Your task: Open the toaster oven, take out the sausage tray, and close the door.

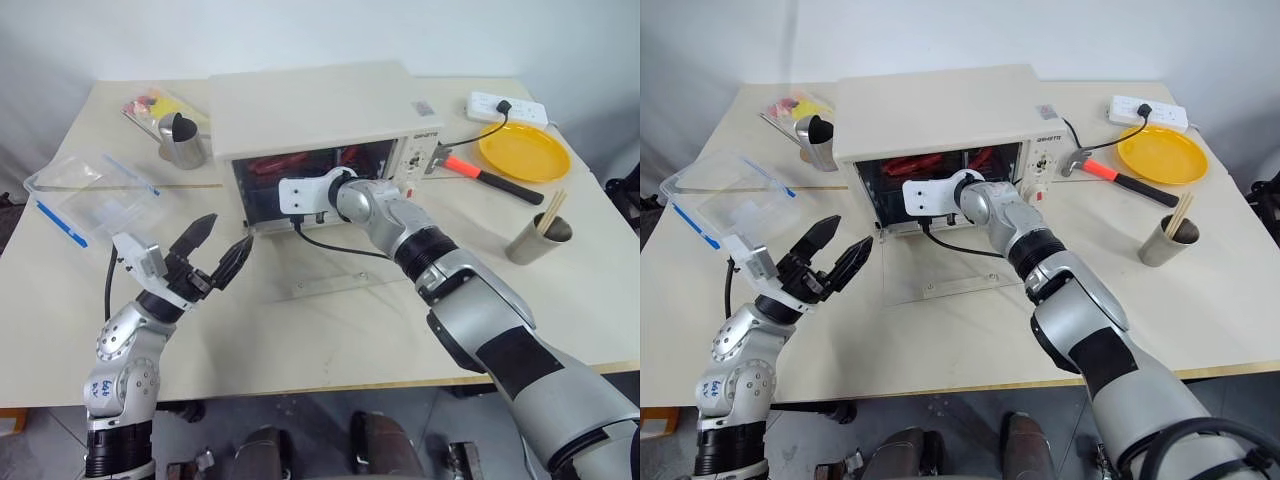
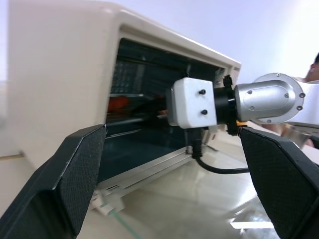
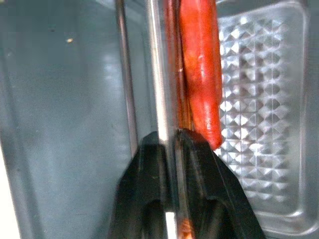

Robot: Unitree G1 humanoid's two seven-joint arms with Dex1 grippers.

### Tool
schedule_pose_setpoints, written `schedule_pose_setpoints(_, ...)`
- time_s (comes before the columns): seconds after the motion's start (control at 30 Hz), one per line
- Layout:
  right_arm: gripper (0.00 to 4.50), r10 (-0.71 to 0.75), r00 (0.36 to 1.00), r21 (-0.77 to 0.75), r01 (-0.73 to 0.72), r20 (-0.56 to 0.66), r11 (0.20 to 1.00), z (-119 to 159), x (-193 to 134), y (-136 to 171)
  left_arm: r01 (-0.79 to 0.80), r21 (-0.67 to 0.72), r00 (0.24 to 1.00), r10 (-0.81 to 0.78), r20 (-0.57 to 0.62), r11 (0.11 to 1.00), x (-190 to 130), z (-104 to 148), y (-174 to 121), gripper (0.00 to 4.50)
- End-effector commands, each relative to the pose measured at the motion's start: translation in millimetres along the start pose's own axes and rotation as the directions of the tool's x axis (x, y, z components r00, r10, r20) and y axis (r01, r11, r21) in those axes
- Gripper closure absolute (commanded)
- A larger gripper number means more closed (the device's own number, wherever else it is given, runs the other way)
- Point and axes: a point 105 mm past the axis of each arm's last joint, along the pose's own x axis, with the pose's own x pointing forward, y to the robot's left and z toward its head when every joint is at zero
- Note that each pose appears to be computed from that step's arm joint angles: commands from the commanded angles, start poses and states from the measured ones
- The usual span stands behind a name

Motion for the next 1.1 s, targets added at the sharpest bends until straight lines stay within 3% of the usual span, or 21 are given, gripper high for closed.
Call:
schedule_pose_setpoints(0.03, 4.50, -0.035, 0.999, -0.011, 0.035, 0.041, 0.999, 10, -4, -11, 0.039, -0.003, 0.999, -0.039, 0.018, 0.999, 7, 6, -2, 0.00)
schedule_pose_setpoints(0.6, 4.50, -0.054, 0.992, -0.034, 0.058, 0.117, 0.998, 23, -23, 12, 0.123, 0.031, 0.992, -0.123, 0.014, 0.992, 47, 7, 18, 0.00)
schedule_pose_setpoints(1.1, 4.50, -0.043, 0.990, -0.029, 0.047, 0.131, 0.998, 25, -40, 25, 0.116, 0.048, 0.993, -0.117, 0.019, 0.992, 42, 11, 20, 0.00)
